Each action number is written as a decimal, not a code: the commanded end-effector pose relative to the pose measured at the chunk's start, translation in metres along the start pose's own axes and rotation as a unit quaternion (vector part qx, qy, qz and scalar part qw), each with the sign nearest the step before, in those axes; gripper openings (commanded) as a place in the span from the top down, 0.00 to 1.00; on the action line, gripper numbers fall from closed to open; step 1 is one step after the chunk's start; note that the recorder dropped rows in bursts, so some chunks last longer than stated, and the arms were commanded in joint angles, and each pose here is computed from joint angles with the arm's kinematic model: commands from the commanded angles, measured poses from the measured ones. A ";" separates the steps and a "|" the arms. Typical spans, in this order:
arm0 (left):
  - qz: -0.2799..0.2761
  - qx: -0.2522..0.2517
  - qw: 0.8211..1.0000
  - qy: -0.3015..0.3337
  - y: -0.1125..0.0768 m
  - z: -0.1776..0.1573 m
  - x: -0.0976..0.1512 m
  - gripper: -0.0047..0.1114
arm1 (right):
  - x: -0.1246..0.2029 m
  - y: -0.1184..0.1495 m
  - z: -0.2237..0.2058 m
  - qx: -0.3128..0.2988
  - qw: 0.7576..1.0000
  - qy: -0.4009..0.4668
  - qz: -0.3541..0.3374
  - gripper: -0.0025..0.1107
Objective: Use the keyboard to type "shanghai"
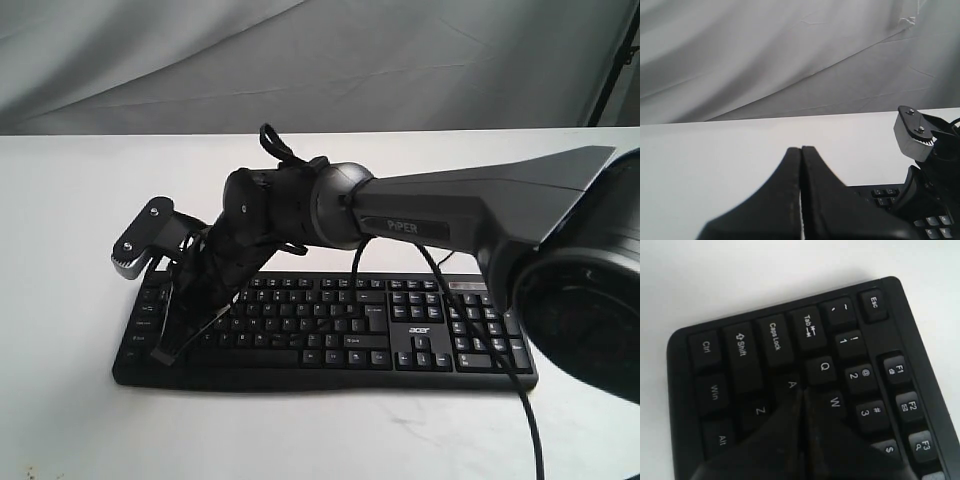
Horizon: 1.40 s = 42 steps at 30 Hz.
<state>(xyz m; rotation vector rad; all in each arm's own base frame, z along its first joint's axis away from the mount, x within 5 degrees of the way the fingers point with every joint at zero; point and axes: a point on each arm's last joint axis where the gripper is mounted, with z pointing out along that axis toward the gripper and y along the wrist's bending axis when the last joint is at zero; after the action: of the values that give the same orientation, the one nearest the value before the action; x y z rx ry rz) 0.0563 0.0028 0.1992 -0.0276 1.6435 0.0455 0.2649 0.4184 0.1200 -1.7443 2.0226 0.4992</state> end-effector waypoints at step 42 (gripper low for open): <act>-0.001 0.003 1.000 -0.003 0.000 0.000 0.000 0.96 | 0.060 -0.009 -0.063 0.052 0.995 -0.019 0.079 0.98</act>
<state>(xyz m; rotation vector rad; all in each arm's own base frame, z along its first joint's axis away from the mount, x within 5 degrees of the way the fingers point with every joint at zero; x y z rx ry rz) 0.0563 0.0028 0.1992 -0.0276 1.6435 0.0455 0.2603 0.3323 0.1424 -1.5181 2.1445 0.4585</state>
